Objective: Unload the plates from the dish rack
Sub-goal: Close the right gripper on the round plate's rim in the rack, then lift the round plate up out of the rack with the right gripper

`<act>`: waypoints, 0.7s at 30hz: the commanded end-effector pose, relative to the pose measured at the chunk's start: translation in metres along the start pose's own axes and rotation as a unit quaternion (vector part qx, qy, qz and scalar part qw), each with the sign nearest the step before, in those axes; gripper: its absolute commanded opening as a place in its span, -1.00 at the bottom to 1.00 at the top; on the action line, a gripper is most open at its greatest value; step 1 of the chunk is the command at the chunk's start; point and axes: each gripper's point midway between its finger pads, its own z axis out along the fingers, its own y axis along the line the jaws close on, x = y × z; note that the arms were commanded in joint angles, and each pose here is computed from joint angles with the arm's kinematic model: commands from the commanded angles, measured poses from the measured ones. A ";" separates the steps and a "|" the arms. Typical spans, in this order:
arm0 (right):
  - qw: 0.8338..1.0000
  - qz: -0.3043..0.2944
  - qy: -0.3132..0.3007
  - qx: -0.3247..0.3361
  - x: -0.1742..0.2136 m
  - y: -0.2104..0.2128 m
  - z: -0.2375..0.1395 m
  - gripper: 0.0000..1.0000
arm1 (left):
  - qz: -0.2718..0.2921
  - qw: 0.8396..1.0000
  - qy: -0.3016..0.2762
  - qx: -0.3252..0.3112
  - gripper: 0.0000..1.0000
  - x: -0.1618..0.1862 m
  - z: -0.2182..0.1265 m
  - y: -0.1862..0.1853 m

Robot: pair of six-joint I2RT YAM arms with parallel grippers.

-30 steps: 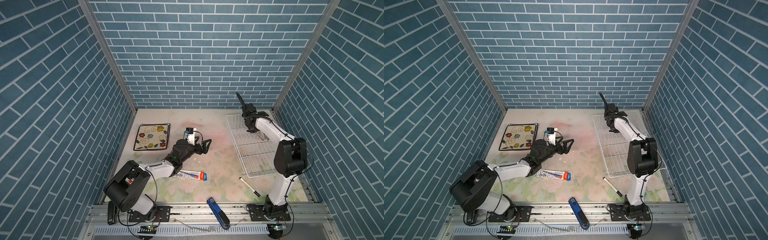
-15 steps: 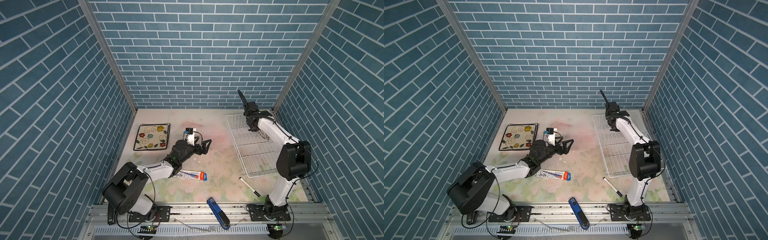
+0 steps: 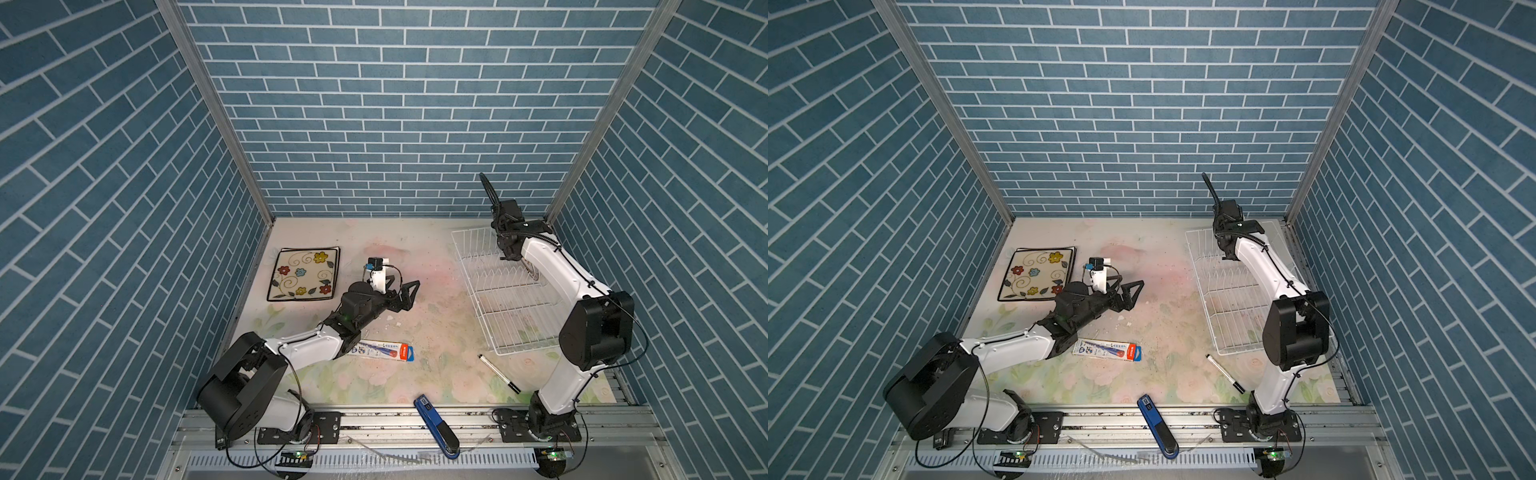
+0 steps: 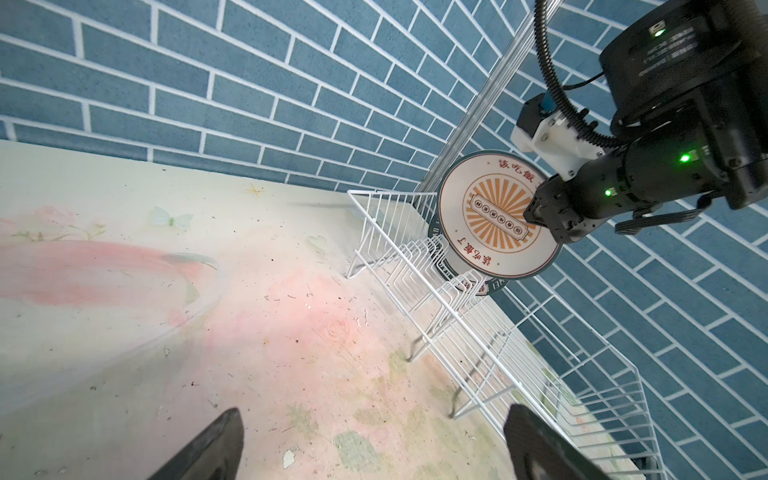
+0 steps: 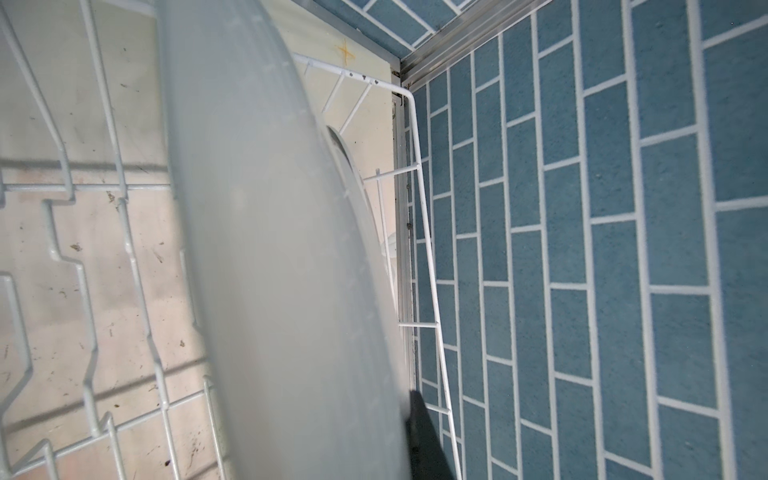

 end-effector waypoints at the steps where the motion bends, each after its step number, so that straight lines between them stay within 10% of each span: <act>1: 1.000 0.010 -0.016 0.010 0.000 -0.012 -0.017 -1.00 | 0.010 1.000 -0.002 -0.007 0.99 -0.005 -0.006 -0.003; 21: 0.990 0.059 -0.120 -0.044 -0.005 -0.036 -0.107 -1.00 | -0.030 0.999 0.018 0.019 0.99 -0.032 -0.012 -0.031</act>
